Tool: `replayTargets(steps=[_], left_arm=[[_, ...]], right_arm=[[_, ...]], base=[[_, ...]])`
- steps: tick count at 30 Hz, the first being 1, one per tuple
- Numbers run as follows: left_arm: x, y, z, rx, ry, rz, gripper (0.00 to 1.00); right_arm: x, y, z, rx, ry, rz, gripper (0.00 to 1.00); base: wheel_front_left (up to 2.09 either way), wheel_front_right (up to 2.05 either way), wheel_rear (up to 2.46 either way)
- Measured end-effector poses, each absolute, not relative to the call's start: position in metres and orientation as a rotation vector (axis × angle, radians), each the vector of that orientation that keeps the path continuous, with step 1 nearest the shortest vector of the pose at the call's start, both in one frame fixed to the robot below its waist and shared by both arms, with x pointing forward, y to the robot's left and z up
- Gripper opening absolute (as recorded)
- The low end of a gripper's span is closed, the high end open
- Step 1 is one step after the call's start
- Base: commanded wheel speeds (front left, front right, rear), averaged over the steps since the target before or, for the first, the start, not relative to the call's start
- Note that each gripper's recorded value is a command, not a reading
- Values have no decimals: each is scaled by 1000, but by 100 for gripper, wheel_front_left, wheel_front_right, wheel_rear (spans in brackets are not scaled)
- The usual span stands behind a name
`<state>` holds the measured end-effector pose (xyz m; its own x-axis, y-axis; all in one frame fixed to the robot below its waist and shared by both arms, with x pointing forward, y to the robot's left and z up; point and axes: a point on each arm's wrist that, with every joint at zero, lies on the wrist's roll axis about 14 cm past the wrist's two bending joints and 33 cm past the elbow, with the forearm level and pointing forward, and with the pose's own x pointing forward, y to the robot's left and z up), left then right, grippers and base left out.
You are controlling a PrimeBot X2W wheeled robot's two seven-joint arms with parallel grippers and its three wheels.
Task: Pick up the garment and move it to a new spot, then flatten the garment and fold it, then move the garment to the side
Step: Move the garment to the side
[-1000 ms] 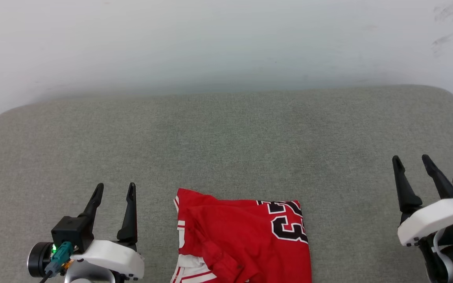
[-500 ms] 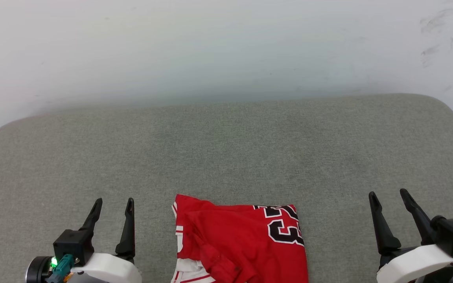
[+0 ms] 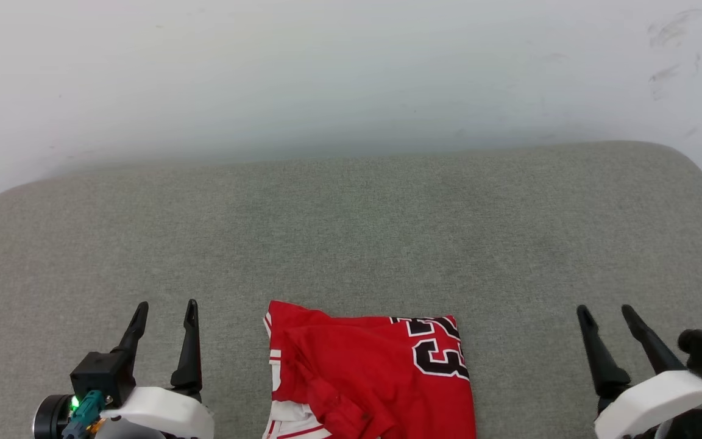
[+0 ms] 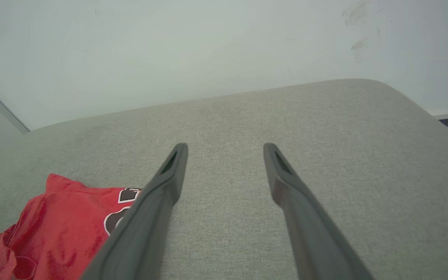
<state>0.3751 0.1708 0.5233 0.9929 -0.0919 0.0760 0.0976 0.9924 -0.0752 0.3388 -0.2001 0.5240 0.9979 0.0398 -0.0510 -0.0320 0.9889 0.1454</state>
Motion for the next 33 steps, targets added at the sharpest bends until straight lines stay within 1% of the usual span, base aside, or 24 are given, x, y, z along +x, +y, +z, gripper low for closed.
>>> replayTargets(steps=[1, 2, 5, 10, 11, 13, 16, 19, 23, 27, 28, 29, 30, 33], left_arm=[[375, 171, 524, -82, -74, -91, 100], [376, 172, 525, -88, -79, -89, 100], [376, 176, 525, -93, -85, -74, 100], [373, 184, 525, -100, -93, -41, 100], [371, 187, 526, -103, -98, -28, 100], [369, 192, 526, -102, -99, -13, 100], [369, 198, 524, -103, -98, 4, 100], [372, 203, 522, -99, -93, 15, 100], [374, 208, 517, -96, -82, 31, 100], [374, 216, 514, -86, -71, 49, 100], [374, 217, 514, -86, -72, 53, 100], [373, 218, 513, -87, -71, 55, 100], [373, 218, 513, -85, -70, 58, 100], [372, 219, 514, -84, -73, 60, 100]], right_arm=[[339, -205, 517, 182, 90, 23, 100], [341, -219, 503, 236, 175, -5, 100], [342, -239, 476, 324, 322, -42, 100], [341, -241, 428, 496, 602, -39, 100], [335, -228, 408, 584, 725, -12, 100], [337, -205, 398, 677, 805, 40, 100], [345, -166, 395, 798, 877, 142, 100], [348, -137, 387, 848, 952, 215, 100], [355, -100, 384, 905, 1012, 306, 100], [358, -77, 379, 940, 1057, 356, 100], [357, -73, 377, 941, 1069, 365, 49], [358, -70, 377, 944, 1072, 371, 11], [358, -68, 376, 938, 1074, 374, 0], [358, -67, 377, 909, 1071, 385, 0]], base=[[0, 0, 0], [0, 0, 0], [0, 0, 0], [0, 0, 0], [0, 0, 0], [0, 0, 0], [0, 0, 0], [0, 0, 0], [0, 0, 0], [0, 0, 0], [0, 0, 0], [0, 0, 0], [0, 0, 0], [0, 0, 0]])
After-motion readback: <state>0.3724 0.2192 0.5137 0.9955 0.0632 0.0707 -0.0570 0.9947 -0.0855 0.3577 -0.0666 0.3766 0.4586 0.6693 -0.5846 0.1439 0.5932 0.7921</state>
